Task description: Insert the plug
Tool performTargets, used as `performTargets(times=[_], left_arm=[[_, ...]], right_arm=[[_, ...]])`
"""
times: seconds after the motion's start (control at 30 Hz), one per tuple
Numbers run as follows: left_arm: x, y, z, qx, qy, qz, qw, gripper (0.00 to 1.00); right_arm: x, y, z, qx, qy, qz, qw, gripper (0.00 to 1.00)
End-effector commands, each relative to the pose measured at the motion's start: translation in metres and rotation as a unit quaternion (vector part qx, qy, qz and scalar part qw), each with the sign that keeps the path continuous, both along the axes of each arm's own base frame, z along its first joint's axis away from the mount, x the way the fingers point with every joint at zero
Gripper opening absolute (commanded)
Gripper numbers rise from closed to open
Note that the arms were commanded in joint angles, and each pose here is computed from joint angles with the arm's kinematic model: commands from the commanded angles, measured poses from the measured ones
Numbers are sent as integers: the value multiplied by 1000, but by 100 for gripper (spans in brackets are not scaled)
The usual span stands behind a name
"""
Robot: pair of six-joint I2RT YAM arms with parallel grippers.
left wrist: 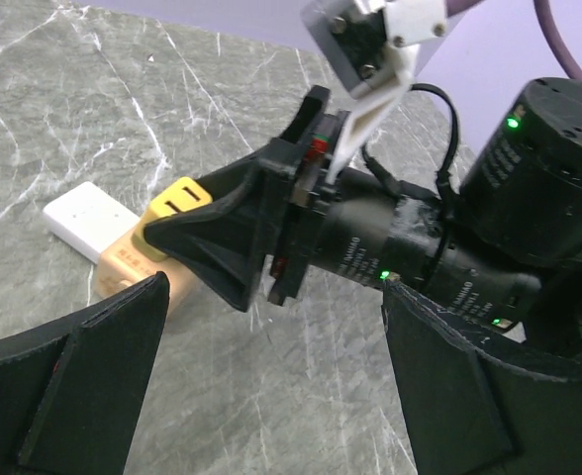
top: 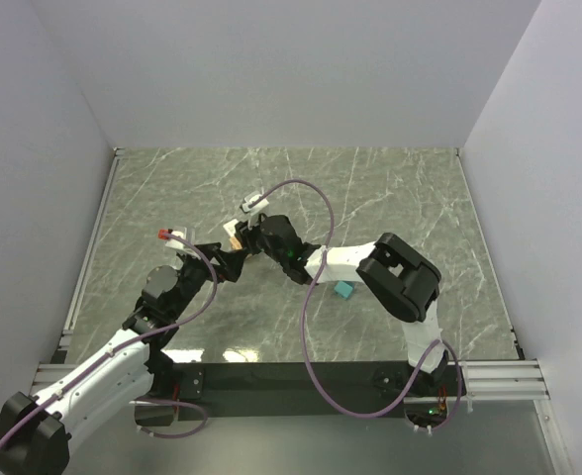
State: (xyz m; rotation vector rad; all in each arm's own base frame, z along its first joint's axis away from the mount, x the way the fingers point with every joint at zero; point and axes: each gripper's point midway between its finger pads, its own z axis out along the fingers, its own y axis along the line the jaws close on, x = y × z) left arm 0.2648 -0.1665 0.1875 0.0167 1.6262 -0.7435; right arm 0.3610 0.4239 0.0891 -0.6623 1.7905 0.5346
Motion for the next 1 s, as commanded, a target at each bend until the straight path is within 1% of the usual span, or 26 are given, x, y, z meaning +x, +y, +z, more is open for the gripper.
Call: performTargets(times=[0.0,0.13,0.3,0.4,0.53,0.83,0.97], left_arm=[[-1,1,5,-9,-10,0,1000,94],[-2,2,7,-11,-14,0,1000,94],[-3,4,7,-12,-15,2,1000,95],[-4,4,8,-13,-16,2,1000,94],[-6,5,11,-15,-20,4,1000,94],[-3,9,11,-13,-19,17,1000,95],[-1,12,9,-11,-14,27,999,94]], right_arm=[[-86,-79,-175,-250,207,34,945,0],[-92,-77,-188,-275,220,44,935,0],[-94,-74,-196,-279,233,51,930,0],[-94,-69,-189,-269,231,57,933,0],[-87,-69,-180,-278,223,49,933,0],[-68,-56,-114,-218,188,32,957,0],[-62,-49,-83,-184,172,40,967,0]])
